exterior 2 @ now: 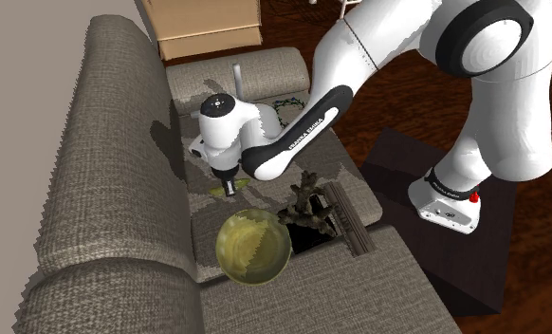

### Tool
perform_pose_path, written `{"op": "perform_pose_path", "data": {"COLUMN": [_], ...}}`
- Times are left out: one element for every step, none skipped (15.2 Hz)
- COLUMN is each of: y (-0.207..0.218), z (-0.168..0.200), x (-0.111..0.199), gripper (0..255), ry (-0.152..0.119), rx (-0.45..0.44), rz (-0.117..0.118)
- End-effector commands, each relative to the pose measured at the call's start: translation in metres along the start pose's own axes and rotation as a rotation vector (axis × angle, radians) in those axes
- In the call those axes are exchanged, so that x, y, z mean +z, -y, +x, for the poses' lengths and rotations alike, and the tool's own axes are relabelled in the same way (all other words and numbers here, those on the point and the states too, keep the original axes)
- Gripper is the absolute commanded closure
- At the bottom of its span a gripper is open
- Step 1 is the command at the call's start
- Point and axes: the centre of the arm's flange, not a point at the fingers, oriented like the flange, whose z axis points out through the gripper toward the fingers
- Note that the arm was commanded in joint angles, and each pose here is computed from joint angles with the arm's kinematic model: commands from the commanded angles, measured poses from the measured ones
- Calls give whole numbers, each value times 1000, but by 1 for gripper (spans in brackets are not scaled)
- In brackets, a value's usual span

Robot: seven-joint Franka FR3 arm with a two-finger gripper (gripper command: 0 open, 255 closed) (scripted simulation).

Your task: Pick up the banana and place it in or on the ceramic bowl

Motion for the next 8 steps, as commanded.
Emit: {"op": "perform_pose_path", "data": {"y": [-1,-1,-1,-1,-1,-2,-2,-2], "z": [2,2,3,3,4,4,5,5], "x": [-10,-15,-21,-26,-31,-36,-42,-47], "gripper": [255,255,255,255,255,255,255,255], "ry": [0,0,0,0,0,0,0,0], "rx": [0,0,0,0,0,0,0,0], "rz": [0,0,0,0,0,0,0,0]}}
